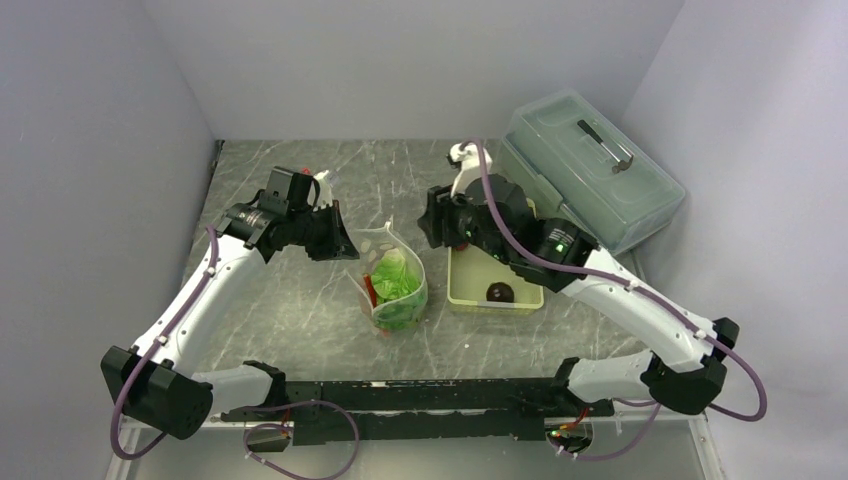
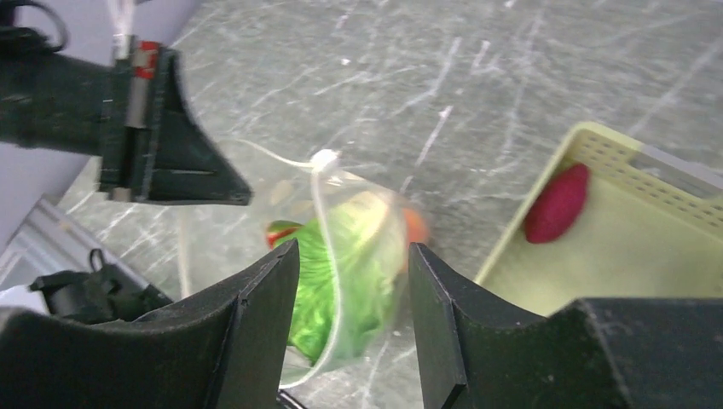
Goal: Place the food in the zip-top bag and seal the zipper
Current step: Pick up the fake fruit from the bin.
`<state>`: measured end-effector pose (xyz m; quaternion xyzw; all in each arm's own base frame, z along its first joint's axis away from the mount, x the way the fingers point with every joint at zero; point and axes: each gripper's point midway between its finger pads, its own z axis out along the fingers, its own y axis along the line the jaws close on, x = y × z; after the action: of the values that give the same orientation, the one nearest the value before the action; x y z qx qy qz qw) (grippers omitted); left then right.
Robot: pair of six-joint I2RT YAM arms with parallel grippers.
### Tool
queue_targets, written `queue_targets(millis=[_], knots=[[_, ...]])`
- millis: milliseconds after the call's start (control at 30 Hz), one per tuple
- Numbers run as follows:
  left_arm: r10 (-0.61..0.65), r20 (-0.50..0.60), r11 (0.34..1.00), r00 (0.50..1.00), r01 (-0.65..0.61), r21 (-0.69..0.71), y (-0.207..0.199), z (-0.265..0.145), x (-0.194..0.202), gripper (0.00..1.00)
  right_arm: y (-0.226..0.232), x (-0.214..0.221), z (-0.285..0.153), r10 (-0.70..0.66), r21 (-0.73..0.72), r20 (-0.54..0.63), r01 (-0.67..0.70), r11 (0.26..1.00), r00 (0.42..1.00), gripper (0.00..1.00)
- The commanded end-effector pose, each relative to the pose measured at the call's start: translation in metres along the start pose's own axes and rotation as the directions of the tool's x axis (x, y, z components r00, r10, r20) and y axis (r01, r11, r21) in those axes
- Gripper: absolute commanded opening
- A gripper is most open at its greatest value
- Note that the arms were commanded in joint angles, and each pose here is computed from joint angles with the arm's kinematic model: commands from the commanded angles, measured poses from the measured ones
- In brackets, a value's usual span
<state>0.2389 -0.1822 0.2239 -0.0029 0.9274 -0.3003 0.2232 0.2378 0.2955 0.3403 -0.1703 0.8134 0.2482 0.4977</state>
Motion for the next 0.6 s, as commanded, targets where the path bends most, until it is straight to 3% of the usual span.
queue_targets(millis=[0, 567], knots=[[0.054, 0.082, 0.998, 0.995, -0.057, 0.035, -0.013, -0.011, -0.018, 0.0, -0.047, 0.008, -0.015, -0.008, 0.143, -0.024, 0.012, 0.99, 1.0, 0.54], [0.152, 0.195, 0.984, 0.969, -0.167, 0.062, -0.019, -0.024, -0.027, 0.0, -0.144, 0.106, -0.015, 0.178, 0.396, -0.265, -0.061, 0.916, 0.948, 0.66]])
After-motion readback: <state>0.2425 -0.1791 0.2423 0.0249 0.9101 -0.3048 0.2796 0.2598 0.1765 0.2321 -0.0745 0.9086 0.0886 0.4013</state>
